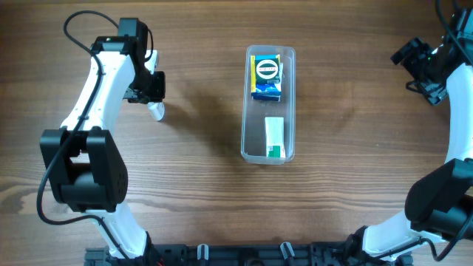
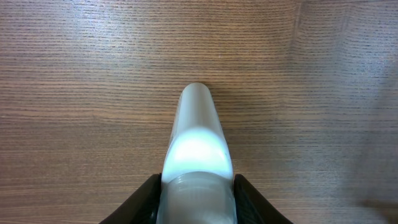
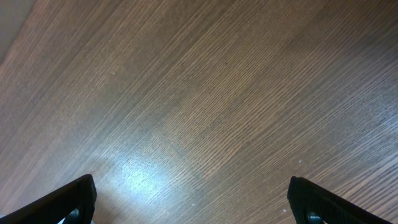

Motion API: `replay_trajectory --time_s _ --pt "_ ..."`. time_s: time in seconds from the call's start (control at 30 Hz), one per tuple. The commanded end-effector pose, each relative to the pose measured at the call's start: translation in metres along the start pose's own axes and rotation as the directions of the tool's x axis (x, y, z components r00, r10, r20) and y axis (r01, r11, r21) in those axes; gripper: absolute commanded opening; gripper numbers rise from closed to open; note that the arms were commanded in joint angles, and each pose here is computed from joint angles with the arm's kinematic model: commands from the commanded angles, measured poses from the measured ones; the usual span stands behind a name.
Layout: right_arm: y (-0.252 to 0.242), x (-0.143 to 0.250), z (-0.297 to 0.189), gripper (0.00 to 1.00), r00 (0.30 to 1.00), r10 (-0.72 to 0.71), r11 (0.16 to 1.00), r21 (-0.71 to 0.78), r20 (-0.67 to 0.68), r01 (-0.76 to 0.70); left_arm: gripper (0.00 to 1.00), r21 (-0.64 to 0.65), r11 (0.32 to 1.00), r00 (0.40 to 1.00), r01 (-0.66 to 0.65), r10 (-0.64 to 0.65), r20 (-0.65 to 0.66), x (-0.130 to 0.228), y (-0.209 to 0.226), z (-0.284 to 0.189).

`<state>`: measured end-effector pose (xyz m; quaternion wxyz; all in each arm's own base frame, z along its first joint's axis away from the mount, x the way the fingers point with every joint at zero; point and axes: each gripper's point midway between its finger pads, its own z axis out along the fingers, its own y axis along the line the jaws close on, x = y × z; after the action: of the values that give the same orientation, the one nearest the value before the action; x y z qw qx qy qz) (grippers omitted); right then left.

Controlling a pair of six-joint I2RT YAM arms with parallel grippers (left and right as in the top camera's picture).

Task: Pack container
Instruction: 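Grasp the white spray bottle with the left gripper, then carry the spray bottle over the container and lower it inside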

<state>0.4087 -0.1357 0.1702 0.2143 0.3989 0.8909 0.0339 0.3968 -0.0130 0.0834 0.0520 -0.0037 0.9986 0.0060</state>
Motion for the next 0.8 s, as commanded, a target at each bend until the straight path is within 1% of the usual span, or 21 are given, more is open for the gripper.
replay_trajectory --time_s 0.0,0.07,0.17,0.27,0.3,0.33,0.37,0.4,0.47,0.5,0.57,0.77 --pt "-0.0013 0.0013 0.0055 1.00 1.000 0.009 1.000 0.011 -0.008 -0.008 0.35 -0.004 1.000 1.000 0.004 -0.004 -0.014 0.0001 0.0027 0.0037" --pt "-0.0013 0.0013 0.0055 1.00 1.000 0.009 1.000 0.011 -0.008 -0.008 0.35 -0.004 1.000 1.000 0.004 -0.004 -0.015 0.0002 0.0027 0.0037" --pt "-0.0013 0.0012 0.0055 1.00 1.000 0.008 1.000 0.011 -0.008 -0.008 0.31 -0.004 1.000 1.000 0.004 -0.004 -0.014 0.0001 0.0027 0.0037" --pt "-0.0014 0.0014 0.0056 1.00 1.000 0.009 1.000 0.011 -0.008 -0.009 0.31 -0.004 1.000 1.000 0.005 -0.005 -0.014 0.0001 0.0027 0.0037" --pt "-0.0013 0.0013 0.0055 1.00 1.000 0.009 1.000 0.011 -0.008 -0.008 0.31 -0.004 1.000 1.000 0.004 -0.004 -0.014 0.0000 0.0027 0.0037" --pt "-0.0014 0.0014 0.0056 1.00 1.000 0.009 1.000 0.011 -0.008 -0.008 0.36 -0.004 1.000 1.000 0.004 -0.004 -0.013 -0.0003 0.0027 0.0037" --pt "-0.0014 0.0013 0.0056 1.00 1.000 0.009 1.000 0.011 -0.008 -0.008 0.38 -0.004 1.000 1.000 0.004 -0.004 -0.011 -0.0007 0.0026 0.0038" --pt "-0.0014 0.0014 0.0056 1.00 1.000 0.009 1.000 0.011 -0.008 -0.008 0.37 -0.004 1.000 1.000 0.004 -0.004 -0.011 -0.0008 0.0026 0.0038" --pt "-0.0014 0.0014 0.0056 1.00 1.000 0.009 1.000 0.011 -0.008 -0.008 0.24 -0.004 1.000 1.000 0.005 -0.005 -0.009 -0.0013 0.0026 0.0038" --pt "-0.0013 0.0013 0.0055 1.00 1.000 0.009 1.000 0.011 -0.008 -0.009 0.24 -0.003 1.000 1.000 0.005 -0.005 -0.008 -0.0014 0.0026 0.0038" --pt "-0.0013 0.0012 0.0055 1.00 1.000 0.008 1.000 0.011 -0.008 -0.008 0.26 -0.003 1.000 1.000 0.004 -0.004 -0.012 -0.0005 0.0024 0.0037" --pt "-0.0014 0.0014 0.0056 1.00 1.000 0.009 1.000 0.011 -0.008 -0.009 0.28 -0.004 1.000 1.000 0.007 -0.007 -0.026 0.0036 0.0023 0.0023"
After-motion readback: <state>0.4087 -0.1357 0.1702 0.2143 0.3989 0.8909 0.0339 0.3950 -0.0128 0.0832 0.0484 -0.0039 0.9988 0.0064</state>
